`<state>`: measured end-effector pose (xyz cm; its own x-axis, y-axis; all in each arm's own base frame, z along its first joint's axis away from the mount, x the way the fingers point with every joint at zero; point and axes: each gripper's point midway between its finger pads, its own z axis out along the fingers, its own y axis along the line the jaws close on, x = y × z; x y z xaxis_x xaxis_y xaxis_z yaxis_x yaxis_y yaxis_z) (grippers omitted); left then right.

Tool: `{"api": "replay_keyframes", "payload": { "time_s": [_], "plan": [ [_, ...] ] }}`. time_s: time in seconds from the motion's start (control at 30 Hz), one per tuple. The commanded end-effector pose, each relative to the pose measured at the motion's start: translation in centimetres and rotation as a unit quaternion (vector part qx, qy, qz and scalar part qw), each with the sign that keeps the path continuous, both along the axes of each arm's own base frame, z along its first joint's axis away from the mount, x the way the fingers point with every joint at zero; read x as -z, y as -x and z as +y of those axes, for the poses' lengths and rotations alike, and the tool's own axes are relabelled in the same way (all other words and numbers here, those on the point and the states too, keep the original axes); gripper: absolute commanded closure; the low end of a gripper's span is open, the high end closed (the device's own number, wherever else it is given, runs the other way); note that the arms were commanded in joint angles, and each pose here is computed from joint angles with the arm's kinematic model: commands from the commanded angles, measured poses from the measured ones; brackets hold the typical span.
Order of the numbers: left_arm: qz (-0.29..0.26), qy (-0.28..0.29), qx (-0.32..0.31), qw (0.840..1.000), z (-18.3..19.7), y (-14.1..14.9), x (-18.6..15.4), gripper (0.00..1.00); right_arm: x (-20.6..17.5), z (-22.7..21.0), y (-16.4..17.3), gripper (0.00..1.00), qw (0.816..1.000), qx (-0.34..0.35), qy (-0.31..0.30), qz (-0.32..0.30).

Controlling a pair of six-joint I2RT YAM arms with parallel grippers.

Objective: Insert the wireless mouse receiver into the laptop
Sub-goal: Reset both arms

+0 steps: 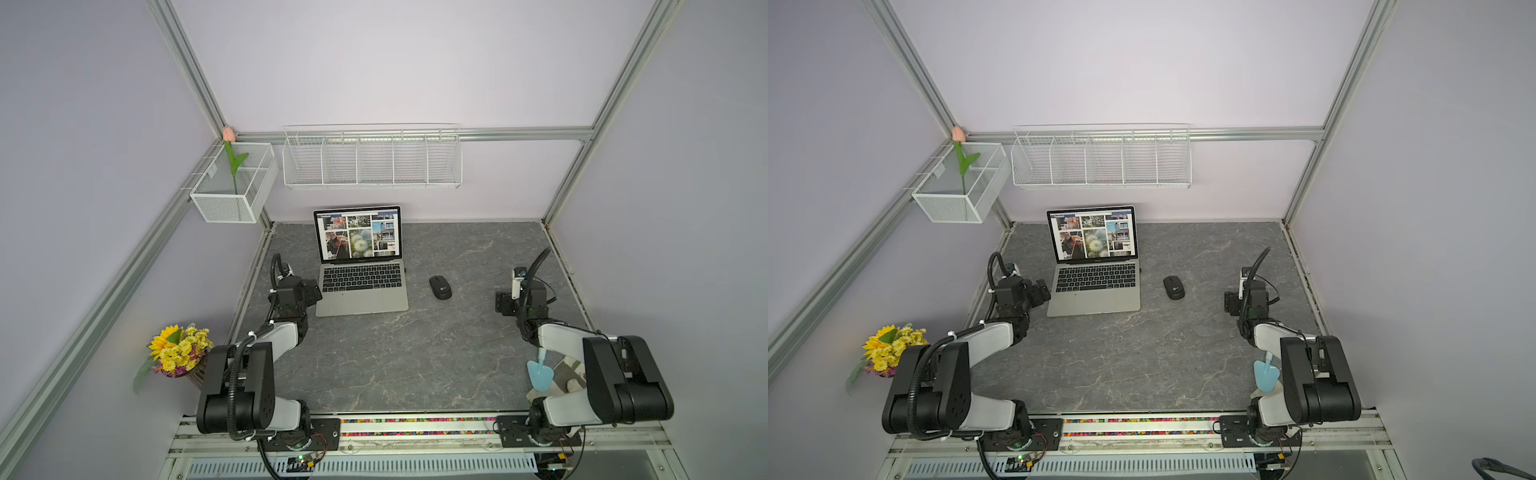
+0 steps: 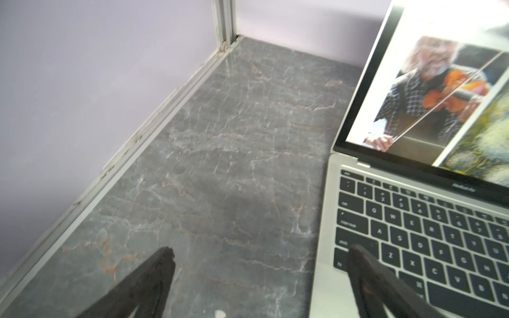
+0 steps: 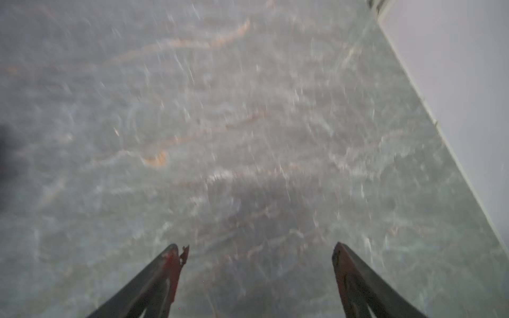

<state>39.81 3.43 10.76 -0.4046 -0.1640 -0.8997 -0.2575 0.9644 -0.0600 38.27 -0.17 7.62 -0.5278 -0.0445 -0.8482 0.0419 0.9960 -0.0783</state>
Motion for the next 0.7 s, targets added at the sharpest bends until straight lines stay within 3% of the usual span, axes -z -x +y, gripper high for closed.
{"api": "replay_keyframes", "payload": {
  "time_s": [0.0, 0.03, 0.1, 0.13, 0.23, 0.67],
  "plan": [
    [-0.071, -0.036, 0.101, 0.992, -2.8, -0.8, -0.5, 0.01, -1.7, 0.3, -1.0, 0.11, 0.994, -0.031, -0.01, -0.101],
    [-0.091, -0.042, 0.093, 0.991, -2.7, -0.7, -0.8, 0.01, -2.2, 0.0, -1.1, 0.11, 0.99, -0.022, -0.008, -0.136],
    [-0.067, -0.036, 0.076, 0.994, -2.2, -0.9, -0.7, 0.01, -1.5, -0.8, -1.1, 0.11, 0.996, 0.0, -0.015, -0.093],
    [-0.05, -0.031, 0.074, 0.996, -2.2, -0.8, -0.3, 0.0, -1.6, -0.9, -1.2, 0.11, 0.995, 0.0, -0.013, -0.103],
    [-0.075, -0.039, 0.079, 0.993, -2.3, -0.8, -0.6, 0.0, -1.7, -0.8, -1.1, 0.11, 0.995, 0.0, -0.012, -0.102],
    [-0.057, -0.033, 0.076, 0.995, -2.2, -0.8, -0.5, 0.0, -1.7, -0.8, -1.2, 0.11, 0.994, -0.001, -0.011, -0.108]
  ]
}}
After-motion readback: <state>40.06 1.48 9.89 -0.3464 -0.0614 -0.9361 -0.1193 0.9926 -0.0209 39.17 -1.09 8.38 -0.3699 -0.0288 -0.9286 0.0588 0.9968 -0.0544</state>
